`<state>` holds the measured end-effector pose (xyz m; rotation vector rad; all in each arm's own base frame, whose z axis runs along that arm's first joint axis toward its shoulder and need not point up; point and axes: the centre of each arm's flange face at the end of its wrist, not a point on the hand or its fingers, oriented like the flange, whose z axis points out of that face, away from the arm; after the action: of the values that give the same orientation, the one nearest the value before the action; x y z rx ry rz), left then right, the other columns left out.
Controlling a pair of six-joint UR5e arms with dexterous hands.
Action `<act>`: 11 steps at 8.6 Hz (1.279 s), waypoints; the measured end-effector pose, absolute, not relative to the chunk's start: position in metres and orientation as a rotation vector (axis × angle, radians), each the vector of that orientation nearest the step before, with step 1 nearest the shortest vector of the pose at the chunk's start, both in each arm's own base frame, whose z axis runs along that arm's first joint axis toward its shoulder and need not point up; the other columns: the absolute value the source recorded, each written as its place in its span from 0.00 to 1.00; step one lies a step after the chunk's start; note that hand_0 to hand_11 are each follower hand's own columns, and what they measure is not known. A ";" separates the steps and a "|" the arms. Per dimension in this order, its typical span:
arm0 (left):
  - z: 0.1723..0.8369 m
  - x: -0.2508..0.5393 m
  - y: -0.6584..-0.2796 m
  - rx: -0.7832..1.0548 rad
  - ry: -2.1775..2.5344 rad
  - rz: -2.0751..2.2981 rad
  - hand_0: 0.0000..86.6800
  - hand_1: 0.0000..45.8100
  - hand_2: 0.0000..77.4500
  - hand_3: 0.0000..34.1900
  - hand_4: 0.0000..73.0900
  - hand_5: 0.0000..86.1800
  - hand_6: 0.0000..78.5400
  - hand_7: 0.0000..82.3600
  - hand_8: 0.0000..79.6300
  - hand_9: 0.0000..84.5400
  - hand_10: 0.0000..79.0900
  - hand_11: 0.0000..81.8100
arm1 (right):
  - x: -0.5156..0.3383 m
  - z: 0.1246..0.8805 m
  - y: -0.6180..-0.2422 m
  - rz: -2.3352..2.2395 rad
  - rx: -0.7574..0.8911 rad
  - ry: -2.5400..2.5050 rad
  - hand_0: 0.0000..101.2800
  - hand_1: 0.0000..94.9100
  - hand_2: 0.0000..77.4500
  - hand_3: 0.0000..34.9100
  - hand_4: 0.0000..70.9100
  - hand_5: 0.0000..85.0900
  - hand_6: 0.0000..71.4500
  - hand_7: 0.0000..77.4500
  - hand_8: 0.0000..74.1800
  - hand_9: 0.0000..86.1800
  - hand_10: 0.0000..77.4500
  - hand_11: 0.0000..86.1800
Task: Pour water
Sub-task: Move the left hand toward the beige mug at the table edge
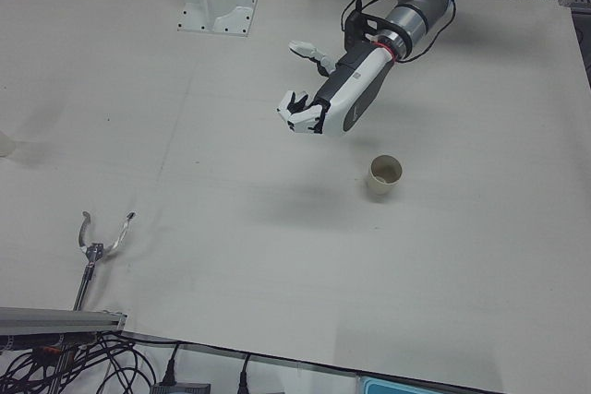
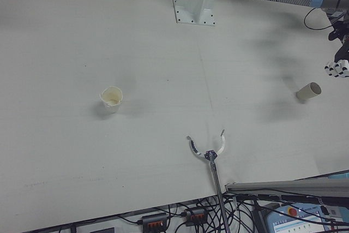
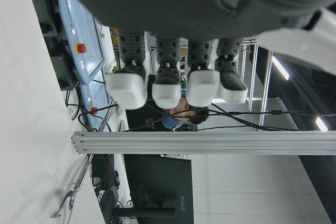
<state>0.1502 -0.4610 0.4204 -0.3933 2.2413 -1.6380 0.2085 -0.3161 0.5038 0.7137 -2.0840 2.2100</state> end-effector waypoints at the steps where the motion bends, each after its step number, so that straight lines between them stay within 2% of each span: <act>1: 0.421 0.150 -0.461 -0.393 2.240 -1.640 0.00 0.07 0.21 0.00 0.57 0.82 0.89 0.85 0.79 0.83 0.88 0.85 | 0.208 0.504 -0.316 2.210 0.713 -2.084 0.00 0.01 0.38 0.00 0.48 0.82 0.98 0.91 0.94 0.81 0.90 0.81; 2: 0.421 0.150 -0.461 -0.393 2.240 -1.640 0.00 0.07 0.23 0.00 0.49 0.82 0.89 0.85 0.75 0.83 0.81 0.85 | 0.208 0.504 -0.316 2.208 0.711 -2.083 0.00 0.01 0.34 0.00 0.44 0.82 0.98 0.90 0.94 0.81 0.90 0.81; 3: 0.420 0.150 -0.461 -0.391 2.245 -1.637 0.00 0.07 0.23 0.00 0.45 0.81 0.89 0.85 0.67 0.83 0.70 0.85 | 0.208 0.503 -0.319 2.202 0.711 -2.085 0.00 0.01 0.30 0.00 0.31 0.82 0.98 0.91 0.94 0.81 0.79 0.81; 4: 0.418 0.150 -0.462 -0.391 2.262 -1.625 0.00 0.07 0.23 0.00 0.40 0.82 0.72 0.85 0.52 0.72 0.55 0.75 | 0.207 0.501 -0.321 2.192 0.712 -2.088 0.03 0.01 0.27 0.00 0.28 0.82 0.98 0.91 0.94 0.81 0.71 0.81; 5: 0.415 0.152 -0.464 -0.387 2.290 -1.597 0.05 0.02 0.18 0.00 0.31 0.81 0.55 0.85 0.40 0.61 0.43 0.62 | 0.209 0.493 -0.324 2.164 0.731 -2.102 0.06 0.01 0.24 0.00 0.22 0.82 0.96 0.91 0.90 0.81 0.61 0.80; 6: 0.409 0.154 -0.468 -0.349 2.331 -1.536 0.05 0.02 0.18 0.00 0.31 0.81 0.55 0.85 0.40 0.61 0.43 0.62 | 0.213 0.485 -0.325 2.136 0.766 -2.108 0.06 0.01 0.24 0.00 0.22 0.82 0.96 0.91 0.90 0.81 0.61 0.80; 7: 0.402 0.156 -0.470 -0.287 2.366 -1.463 0.16 0.04 0.14 0.00 0.21 0.67 0.38 0.74 0.21 0.47 0.25 0.48 | 0.216 0.481 -0.326 2.118 0.788 -2.107 0.12 0.01 0.18 0.00 0.22 0.69 0.78 0.91 0.73 0.81 0.50 0.67; 8: 0.393 0.156 -0.469 -0.201 2.393 -1.386 0.34 0.04 0.11 0.00 0.10 0.51 0.22 0.62 0.01 0.32 0.03 0.33 | 0.216 0.479 -0.328 2.105 0.798 -2.109 0.17 0.01 0.16 0.00 0.22 0.69 0.63 0.80 0.60 0.72 0.38 0.55; 9: 0.375 0.152 -0.464 -0.088 2.420 -1.302 0.52 0.27 0.06 0.27 0.01 0.20 0.00 0.23 0.00 0.01 0.00 0.01 | 0.216 0.476 -0.334 2.085 0.801 -2.120 0.17 0.01 0.16 0.00 0.22 0.53 0.47 0.66 0.46 0.60 0.23 0.40; 10: 0.354 0.144 -0.455 0.055 2.442 -1.221 0.52 0.27 0.06 0.27 0.01 0.20 0.00 0.23 0.00 0.01 0.00 0.01 | 0.215 0.469 -0.344 2.042 0.805 -2.153 0.23 0.01 0.13 0.00 0.17 0.34 0.29 0.52 0.26 0.47 0.19 0.22; 11: 0.346 0.139 -0.450 0.151 2.428 -1.189 0.54 0.30 0.07 0.41 0.01 0.00 0.00 0.01 0.00 0.01 0.00 0.01 | 0.214 0.462 -0.353 2.003 0.804 -2.182 0.30 0.01 0.10 0.00 0.03 0.16 0.05 0.34 0.01 0.32 0.05 0.10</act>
<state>0.1391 -0.4500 0.3455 0.1515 2.4276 -1.1891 0.2136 -0.3533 0.4622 0.8045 -2.1824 2.0028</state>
